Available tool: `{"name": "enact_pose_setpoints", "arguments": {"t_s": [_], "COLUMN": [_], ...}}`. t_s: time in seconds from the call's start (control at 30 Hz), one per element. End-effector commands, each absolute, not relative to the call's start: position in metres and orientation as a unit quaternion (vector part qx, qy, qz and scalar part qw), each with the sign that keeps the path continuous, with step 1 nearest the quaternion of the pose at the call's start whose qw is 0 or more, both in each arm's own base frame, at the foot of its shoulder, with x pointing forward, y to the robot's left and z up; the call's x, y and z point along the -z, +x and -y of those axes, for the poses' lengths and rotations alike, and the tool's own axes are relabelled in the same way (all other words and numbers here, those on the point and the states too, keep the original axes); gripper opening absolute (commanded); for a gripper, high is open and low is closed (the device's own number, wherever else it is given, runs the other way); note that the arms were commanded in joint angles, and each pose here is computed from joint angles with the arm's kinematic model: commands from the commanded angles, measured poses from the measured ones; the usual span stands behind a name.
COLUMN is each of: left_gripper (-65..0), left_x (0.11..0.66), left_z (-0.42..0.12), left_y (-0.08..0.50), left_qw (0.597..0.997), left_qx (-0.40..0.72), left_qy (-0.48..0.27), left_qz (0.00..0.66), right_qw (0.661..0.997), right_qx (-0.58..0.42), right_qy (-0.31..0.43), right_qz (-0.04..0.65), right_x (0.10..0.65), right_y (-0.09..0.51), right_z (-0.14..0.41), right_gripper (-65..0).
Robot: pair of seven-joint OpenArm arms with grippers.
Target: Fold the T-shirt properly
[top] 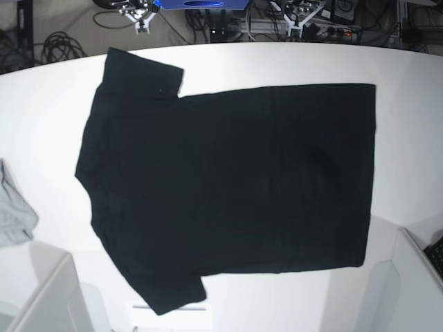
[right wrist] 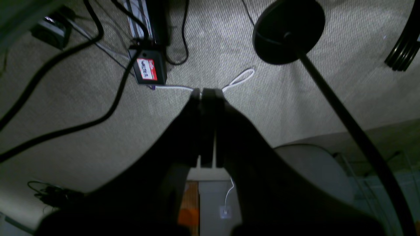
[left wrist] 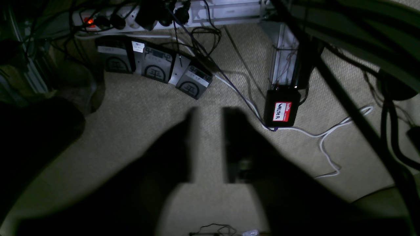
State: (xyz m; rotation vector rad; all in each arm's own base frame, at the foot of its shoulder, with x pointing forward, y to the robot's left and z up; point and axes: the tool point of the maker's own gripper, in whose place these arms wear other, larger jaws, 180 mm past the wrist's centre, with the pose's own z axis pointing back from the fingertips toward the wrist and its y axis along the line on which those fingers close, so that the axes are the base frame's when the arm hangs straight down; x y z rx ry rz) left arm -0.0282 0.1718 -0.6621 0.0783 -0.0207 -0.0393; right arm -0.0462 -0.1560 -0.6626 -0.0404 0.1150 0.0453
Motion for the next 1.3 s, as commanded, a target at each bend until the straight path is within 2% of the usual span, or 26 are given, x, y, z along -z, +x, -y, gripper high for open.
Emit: {"name": "enact_pose_setpoints", "arguments": {"t_s": [0.0,0.07,0.13,0.2,0.23,0.33,0.43,0.6,1.1,1.27], "left_gripper": [-41.8,-29.6,-22.1,-18.3,-18.8,-23.9,-34.6,-65.0,-65.0,-65.0], "left_x": [0.662,0.662,0.662,0.662,0.662,0.662,0.662,0.662,0.662,0.662], "left_z": [-0.173,-0.173,-0.173,-0.173,-0.173,-0.173,-0.173,-0.173,-0.173,-0.173], "left_y": [-0.031,-0.033,-0.034,-0.034,-0.034,-0.034,-0.034,-0.035,-0.035,-0.034], "left_qw": [0.999,0.999,0.999,0.999,0.999,0.999,0.999,0.999,0.999,0.999], "left_qx": [0.018,0.018,0.018,0.018,0.018,0.018,0.018,0.018,0.018,0.018], "left_qy": [0.042,0.042,0.042,0.042,0.042,0.042,0.042,0.041,0.041,0.041], "left_qz": [0.009,0.007,0.007,0.007,0.007,0.007,0.007,0.007,0.007,0.008], "right_qw": [0.998,0.998,0.998,0.998,0.998,0.998,0.998,0.998,0.998,0.999], "right_qx": [-0.017,-0.017,-0.017,-0.018,-0.02,-0.021,-0.022,-0.022,-0.022,-0.023], "right_qy": [-0.026,-0.025,-0.025,-0.025,-0.025,-0.025,-0.025,-0.025,-0.028,-0.027], "right_qz": [-0.06,-0.06,-0.061,-0.06,-0.06,-0.06,-0.061,-0.061,-0.061,-0.025], "right_x": [0.662,0.662,0.662,0.662,0.662,0.662,0.662,0.662,0.662,0.663], "right_y": [-0.048,-0.048,-0.05,-0.049,-0.049,-0.049,-0.049,-0.049,-0.049,-0.038], "right_z": [0.159,0.158,0.158,0.158,0.158,0.158,0.159,0.159,0.162,0.162], "right_gripper": [-65.0,-65.0,-65.0,-65.0,-65.0,-65.0,-65.0,-65.0,-65.0,-65.0]}}
